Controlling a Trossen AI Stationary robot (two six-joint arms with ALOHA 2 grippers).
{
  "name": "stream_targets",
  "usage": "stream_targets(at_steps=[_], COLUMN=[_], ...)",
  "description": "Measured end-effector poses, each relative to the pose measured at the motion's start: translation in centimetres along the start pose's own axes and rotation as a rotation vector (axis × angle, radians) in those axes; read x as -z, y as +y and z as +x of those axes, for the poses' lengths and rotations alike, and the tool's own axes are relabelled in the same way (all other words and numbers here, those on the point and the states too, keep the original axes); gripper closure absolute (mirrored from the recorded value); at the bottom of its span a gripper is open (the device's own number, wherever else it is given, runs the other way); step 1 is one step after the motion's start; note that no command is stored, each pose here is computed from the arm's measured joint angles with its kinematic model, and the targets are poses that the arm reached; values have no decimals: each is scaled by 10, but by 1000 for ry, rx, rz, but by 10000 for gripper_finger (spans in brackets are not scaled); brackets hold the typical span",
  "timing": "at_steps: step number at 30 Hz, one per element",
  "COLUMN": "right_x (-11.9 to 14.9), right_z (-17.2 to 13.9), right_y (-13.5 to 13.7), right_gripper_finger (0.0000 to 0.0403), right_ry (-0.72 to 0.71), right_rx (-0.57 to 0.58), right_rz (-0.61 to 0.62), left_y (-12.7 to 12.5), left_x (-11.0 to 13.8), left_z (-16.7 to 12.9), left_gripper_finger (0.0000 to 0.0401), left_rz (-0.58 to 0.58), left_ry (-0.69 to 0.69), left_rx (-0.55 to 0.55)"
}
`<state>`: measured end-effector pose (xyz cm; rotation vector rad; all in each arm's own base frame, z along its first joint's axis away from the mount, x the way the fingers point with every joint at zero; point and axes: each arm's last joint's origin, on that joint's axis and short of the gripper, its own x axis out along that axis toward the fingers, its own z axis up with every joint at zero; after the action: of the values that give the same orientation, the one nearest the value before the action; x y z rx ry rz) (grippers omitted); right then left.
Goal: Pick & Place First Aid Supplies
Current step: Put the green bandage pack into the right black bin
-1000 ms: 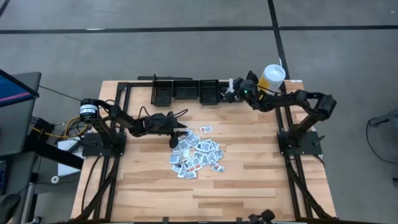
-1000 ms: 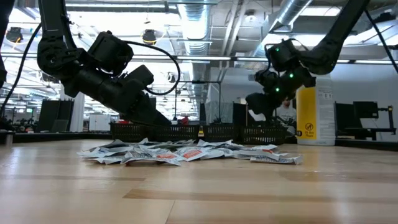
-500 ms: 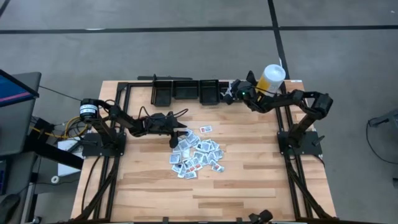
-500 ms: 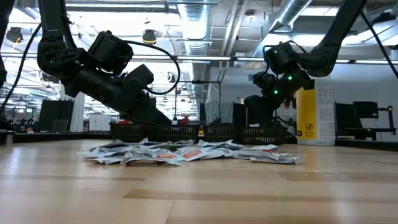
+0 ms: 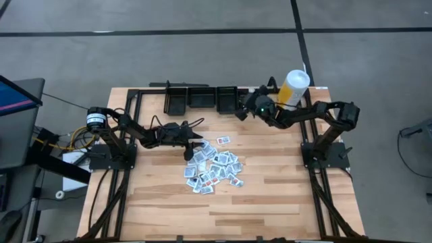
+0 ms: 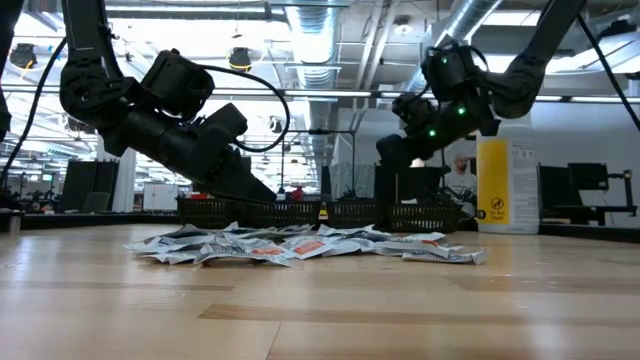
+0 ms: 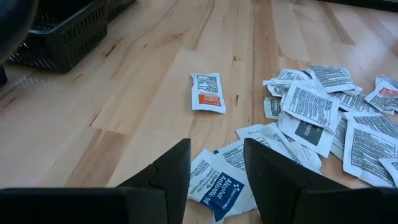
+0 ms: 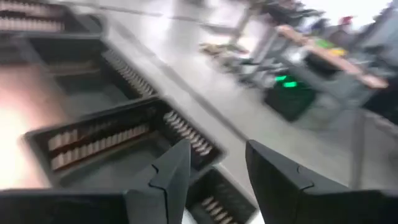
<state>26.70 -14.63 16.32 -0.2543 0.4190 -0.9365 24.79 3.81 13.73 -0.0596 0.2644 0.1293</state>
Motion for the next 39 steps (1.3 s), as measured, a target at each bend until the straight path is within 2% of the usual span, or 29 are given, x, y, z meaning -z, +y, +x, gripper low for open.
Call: stream_targets(at_steps=[5,7,15,21,23,26,32,34,39], right_x=[2,5,14,22,23,24,21,20,22], right_z=[2,4,14,19,20,21,23,24,24], right_y=[-19,-26,-51,-73,-77,-80,-71,-68,-64], right_gripper_finger=[270,277,308,374,395,393,400,400,402], right_ry=[100,124,153,214,227,233,180,151,135], right_rx=[414,500,583,724,736,730,553,478,383], right_rz=[47,69,134,112,96,86,84,114,182], left_y=[0,0,0,0,0,0,0,0,0], left_x=[0,0,0,0,0,0,-1,-1,-1], left_z=[0,0,0,0,0,0,0,0,0], left_gripper_finger=[252,252,252,252,252,252,252,252,252], left_rz=[0,0,0,0,0,0,2,3,2], left_ry=[-3,-3,-4,-4,-4,-5,-8,-8,-8], left_rx=[0,0,0,0,0,0,0,1,1])
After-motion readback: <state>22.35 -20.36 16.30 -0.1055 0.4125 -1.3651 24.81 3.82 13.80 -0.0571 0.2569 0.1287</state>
